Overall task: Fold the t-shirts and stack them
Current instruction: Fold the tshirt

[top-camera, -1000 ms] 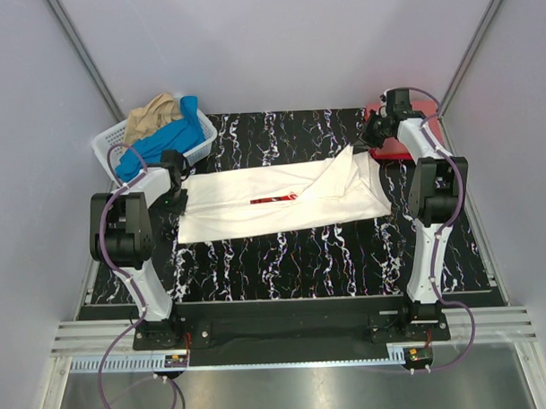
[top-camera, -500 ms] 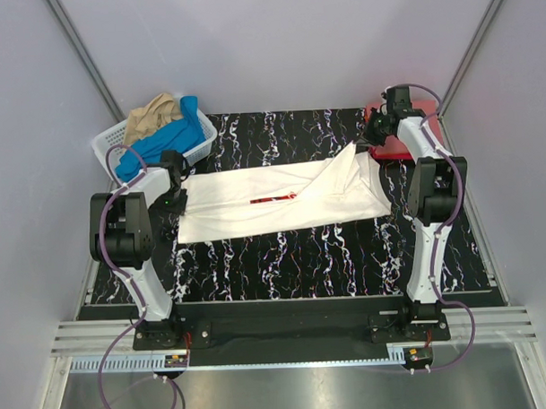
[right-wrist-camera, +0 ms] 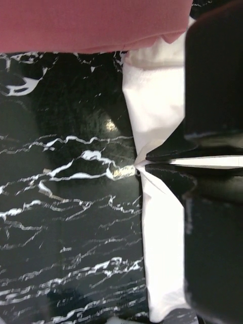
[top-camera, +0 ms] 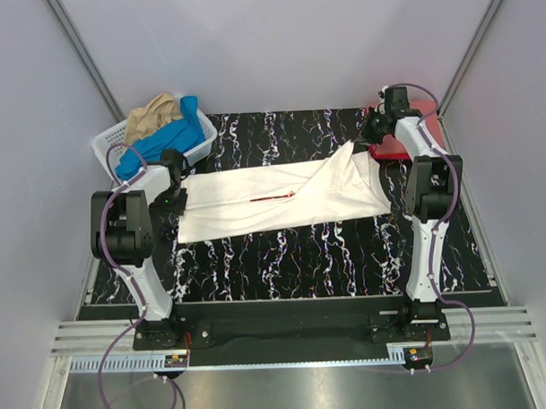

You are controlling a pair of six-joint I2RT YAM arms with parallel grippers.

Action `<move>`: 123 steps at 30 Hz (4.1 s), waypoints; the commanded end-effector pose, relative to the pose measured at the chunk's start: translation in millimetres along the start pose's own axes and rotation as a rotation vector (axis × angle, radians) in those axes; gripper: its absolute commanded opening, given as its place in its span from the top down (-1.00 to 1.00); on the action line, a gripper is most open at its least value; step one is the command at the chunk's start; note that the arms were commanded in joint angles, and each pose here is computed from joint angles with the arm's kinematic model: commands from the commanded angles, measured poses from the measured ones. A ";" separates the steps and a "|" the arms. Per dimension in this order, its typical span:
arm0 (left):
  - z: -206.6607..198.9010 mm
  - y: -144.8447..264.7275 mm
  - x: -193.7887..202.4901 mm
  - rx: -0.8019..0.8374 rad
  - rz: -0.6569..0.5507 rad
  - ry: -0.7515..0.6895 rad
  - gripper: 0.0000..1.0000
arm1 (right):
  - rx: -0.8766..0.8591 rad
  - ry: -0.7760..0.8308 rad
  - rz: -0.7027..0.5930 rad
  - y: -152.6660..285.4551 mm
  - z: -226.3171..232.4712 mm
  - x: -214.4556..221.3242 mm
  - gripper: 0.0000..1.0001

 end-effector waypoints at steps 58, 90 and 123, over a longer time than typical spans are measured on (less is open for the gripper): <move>80.5 49.0 65.1 0.415 -0.080 -0.777 -0.45 | 0.659 -0.373 -0.057 146.1 -141.6 193.7 1.00; -76.6 219.0 298.7 1.329 -0.093 -1.811 -0.04 | 0.149 -0.202 -0.064 77.8 -23.9 27.0 0.10; -120.1 171.3 396.3 1.248 -0.443 -2.147 -0.12 | 0.177 -0.206 0.058 6.3 -46.5 39.5 0.52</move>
Point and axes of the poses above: each gripper's point midway between its finger pads, its own y axis back along the fingers, its own z axis along the line the jaws close on, x = y × z, the point moved 9 cm from there along y, back along the fingers, and after that the axes turned 11 degrees about -y, right-handed, at the moved point
